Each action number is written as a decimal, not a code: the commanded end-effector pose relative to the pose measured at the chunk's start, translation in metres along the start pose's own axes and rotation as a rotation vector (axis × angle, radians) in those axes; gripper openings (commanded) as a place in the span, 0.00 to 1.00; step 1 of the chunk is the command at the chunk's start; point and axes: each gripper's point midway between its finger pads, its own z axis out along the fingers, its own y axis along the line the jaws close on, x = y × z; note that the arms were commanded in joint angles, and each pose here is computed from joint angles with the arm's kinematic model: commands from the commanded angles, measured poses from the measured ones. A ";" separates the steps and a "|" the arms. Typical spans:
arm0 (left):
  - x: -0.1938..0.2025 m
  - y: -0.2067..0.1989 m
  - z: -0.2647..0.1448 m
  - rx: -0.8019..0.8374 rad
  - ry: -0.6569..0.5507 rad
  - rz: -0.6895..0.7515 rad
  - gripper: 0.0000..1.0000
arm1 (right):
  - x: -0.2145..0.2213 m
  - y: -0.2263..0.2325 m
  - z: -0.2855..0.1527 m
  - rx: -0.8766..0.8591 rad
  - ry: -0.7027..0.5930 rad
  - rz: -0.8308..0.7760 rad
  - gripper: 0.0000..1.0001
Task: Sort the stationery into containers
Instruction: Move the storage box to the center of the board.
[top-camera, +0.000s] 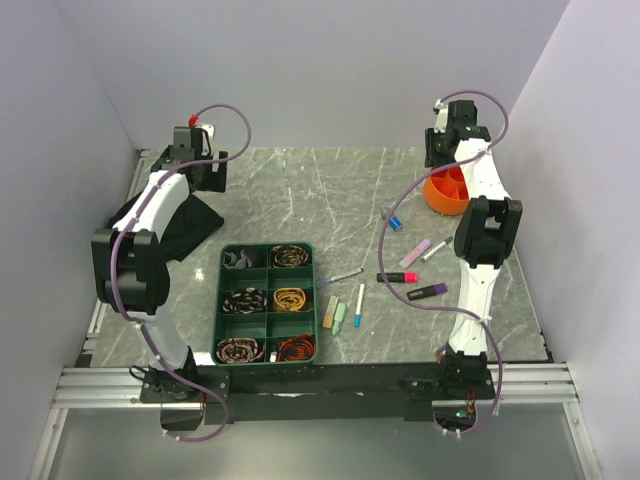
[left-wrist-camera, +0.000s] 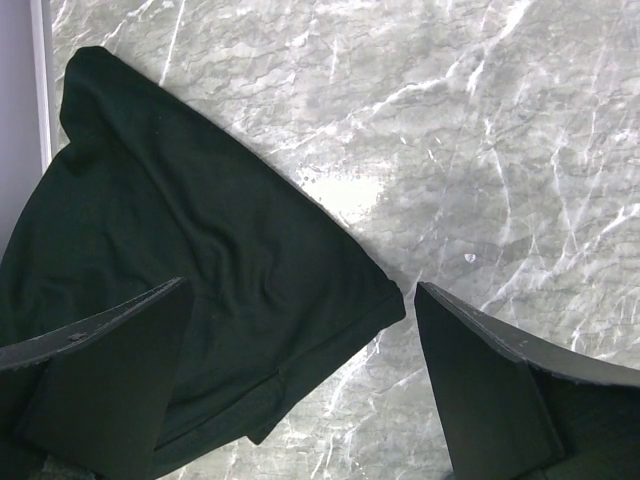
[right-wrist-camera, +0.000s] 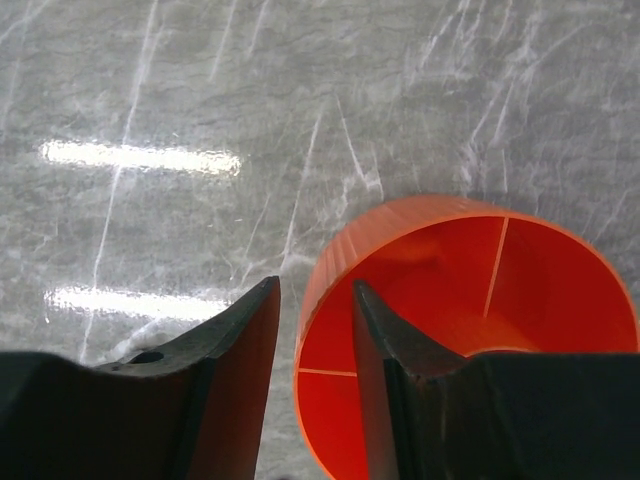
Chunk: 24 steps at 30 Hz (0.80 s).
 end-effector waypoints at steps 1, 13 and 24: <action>-0.018 0.002 -0.010 -0.011 -0.056 0.003 0.99 | -0.009 -0.006 -0.002 0.051 -0.021 0.013 0.42; -0.012 -0.002 -0.010 -0.004 -0.045 -0.001 0.99 | 0.012 0.010 0.013 0.043 0.042 -0.004 0.34; -0.005 -0.003 -0.011 0.004 -0.035 -0.010 0.99 | 0.021 0.048 0.010 0.017 0.072 -0.078 0.00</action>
